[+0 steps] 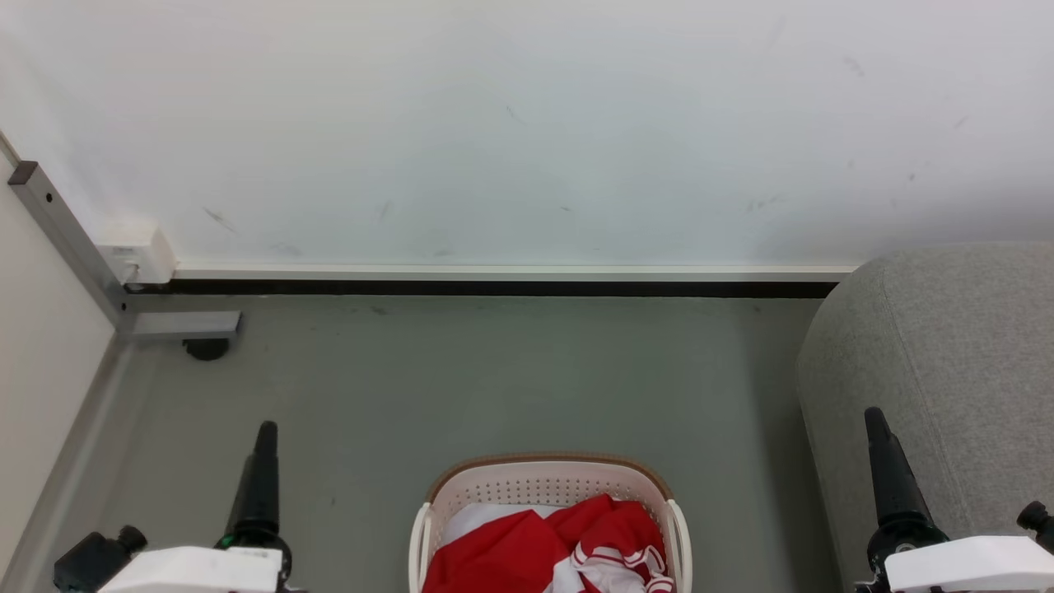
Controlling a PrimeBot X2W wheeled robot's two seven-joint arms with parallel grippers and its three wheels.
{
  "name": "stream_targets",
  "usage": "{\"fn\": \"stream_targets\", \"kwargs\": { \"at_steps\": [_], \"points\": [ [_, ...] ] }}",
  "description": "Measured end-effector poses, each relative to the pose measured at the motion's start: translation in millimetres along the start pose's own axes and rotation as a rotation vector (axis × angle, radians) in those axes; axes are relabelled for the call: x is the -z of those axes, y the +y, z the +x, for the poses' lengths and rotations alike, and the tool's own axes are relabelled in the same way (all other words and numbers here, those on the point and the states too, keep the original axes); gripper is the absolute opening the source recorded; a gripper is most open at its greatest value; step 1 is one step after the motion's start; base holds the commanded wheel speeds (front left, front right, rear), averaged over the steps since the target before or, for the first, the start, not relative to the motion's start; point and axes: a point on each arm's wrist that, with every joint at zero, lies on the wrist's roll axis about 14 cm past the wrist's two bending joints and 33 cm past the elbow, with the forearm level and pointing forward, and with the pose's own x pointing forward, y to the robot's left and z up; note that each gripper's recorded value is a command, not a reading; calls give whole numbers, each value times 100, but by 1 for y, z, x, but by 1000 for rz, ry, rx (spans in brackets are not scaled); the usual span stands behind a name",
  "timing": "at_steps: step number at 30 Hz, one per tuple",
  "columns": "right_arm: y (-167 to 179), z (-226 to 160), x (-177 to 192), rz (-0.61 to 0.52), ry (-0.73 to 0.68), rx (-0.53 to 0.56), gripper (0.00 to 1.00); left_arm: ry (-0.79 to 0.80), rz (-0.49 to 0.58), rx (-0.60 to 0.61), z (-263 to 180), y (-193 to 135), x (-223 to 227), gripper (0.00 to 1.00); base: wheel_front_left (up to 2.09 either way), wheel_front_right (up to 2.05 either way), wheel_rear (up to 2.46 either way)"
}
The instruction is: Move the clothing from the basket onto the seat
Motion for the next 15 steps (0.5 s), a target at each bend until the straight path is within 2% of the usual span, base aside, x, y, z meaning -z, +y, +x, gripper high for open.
{"fn": "stream_targets", "kwargs": {
  "at_steps": [6,15],
  "points": [
    [4,1,1,-95,-2,-14,100,0,149,9,0,-5,2,100,0,0,0],
    [7,1,7,-295,13,-36,100,0,332,21,0,-9,5,100,0,0,0]
  ]
}}
